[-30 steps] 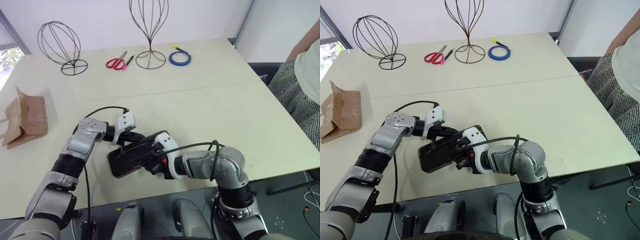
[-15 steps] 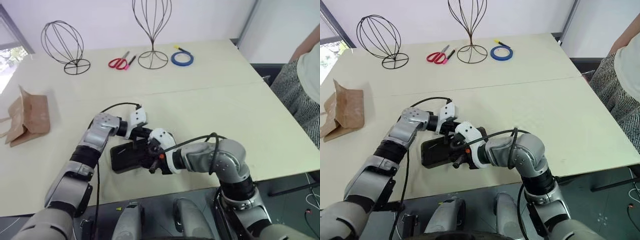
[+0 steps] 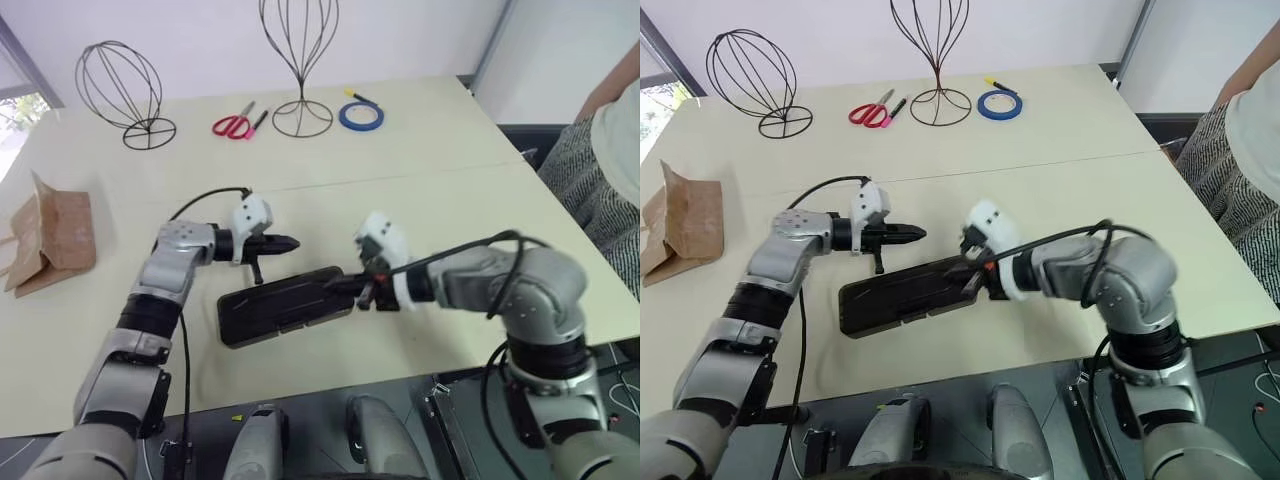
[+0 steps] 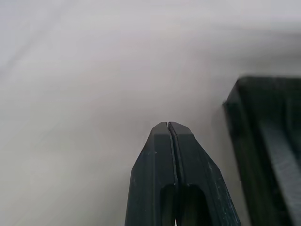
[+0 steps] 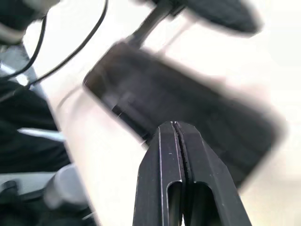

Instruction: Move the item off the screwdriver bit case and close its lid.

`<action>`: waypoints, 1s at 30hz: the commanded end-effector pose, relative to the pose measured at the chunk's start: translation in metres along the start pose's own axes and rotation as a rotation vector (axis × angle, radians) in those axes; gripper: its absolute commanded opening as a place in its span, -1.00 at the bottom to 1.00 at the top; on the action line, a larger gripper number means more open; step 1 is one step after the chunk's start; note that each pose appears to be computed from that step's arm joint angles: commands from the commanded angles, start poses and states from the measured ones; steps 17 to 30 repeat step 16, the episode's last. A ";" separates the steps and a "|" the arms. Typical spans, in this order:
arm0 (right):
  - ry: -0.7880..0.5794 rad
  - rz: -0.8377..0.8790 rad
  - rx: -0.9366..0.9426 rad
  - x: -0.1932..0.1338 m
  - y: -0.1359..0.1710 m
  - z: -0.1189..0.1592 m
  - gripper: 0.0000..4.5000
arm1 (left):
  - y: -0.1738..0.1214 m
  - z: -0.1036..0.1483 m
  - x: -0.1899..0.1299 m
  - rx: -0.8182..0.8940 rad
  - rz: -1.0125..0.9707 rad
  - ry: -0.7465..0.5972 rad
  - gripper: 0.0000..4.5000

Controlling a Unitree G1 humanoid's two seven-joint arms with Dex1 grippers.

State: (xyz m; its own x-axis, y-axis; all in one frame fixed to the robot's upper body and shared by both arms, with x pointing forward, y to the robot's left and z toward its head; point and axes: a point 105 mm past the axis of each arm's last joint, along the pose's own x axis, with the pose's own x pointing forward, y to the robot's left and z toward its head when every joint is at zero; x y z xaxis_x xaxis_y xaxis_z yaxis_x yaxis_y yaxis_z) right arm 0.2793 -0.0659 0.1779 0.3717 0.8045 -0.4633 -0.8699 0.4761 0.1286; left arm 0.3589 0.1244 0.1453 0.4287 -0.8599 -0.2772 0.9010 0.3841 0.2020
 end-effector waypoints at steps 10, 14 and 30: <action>-0.054 0.048 -0.228 -0.035 -0.001 0.012 -0.99 | -0.049 0.034 -0.086 -0.143 0.086 -0.017 -1.00; -0.042 0.052 -0.257 -0.038 -0.002 0.009 -0.99 | -0.075 0.026 -0.106 -0.198 0.071 0.040 -1.00; -0.042 0.044 -0.258 -0.039 -0.005 0.009 -0.99 | -0.083 0.024 -0.111 -0.220 0.065 0.054 -1.00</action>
